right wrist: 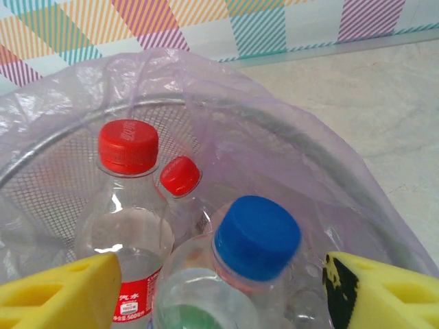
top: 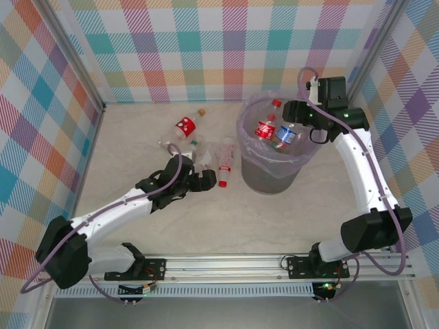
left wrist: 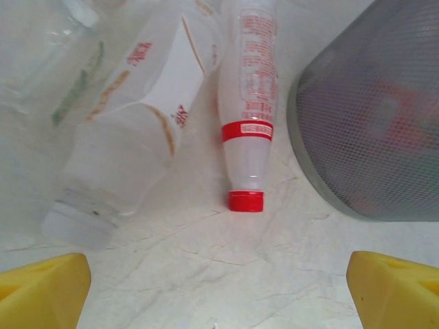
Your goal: Put the plastic bottles in the bin
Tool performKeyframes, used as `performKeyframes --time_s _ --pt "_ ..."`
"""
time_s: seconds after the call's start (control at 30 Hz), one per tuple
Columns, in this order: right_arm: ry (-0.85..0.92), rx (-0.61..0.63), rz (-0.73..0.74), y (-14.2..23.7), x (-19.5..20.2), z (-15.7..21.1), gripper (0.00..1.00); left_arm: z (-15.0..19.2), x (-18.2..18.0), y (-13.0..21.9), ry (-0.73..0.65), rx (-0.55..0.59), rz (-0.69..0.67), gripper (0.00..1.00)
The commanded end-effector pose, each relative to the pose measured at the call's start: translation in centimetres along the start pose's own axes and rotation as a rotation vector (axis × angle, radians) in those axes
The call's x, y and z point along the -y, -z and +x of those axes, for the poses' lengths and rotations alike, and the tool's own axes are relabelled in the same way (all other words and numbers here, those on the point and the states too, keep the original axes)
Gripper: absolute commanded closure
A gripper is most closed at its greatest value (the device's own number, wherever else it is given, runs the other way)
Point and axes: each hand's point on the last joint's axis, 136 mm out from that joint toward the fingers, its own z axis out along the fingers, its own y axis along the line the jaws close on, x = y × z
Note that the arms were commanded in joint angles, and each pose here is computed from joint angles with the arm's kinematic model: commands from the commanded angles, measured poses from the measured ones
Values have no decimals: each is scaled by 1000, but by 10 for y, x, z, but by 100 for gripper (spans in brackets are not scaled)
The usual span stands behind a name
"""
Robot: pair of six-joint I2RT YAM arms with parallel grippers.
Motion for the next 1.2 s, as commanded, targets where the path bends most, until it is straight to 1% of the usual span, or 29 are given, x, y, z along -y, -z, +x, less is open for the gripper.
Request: performKeyframes --time_s 0.0,0.13,0.23,0.4,0.47,0.53,0.73,0.87,1.0,1.17 --pt "26 63 -20 36 -6 -12 21 -21 26 -7 52 15 69 6" --pt "35 119 -71 72 -16 -15 21 -26 28 -37 75 -18 20 11" --pt "23 139 -135 97 -27 -7 21 -29 34 -59 95 -33 5 14" --pt "-2 164 -265 134 -44 22 21 -33 45 -86 59 -29 -63 17" --pt "-10 172 -291 147 -45 36 21 -33 47 -96 37 -36 -105 18" --pt "-11 174 -294 155 -44 48 21 -33 46 -107 48 -39 -121 19" --pt "7 177 -258 176 -35 70 20 -28 35 -132 65 -31 -198 21" --pt "15 193 -254 187 -33 77 20 -26 26 -142 71 -15 -240 21" --pt "13 194 -248 189 -31 82 20 -21 20 -152 72 -24 -260 23" --pt "2 188 -249 189 -30 87 20 -15 17 -160 71 -32 -264 31"
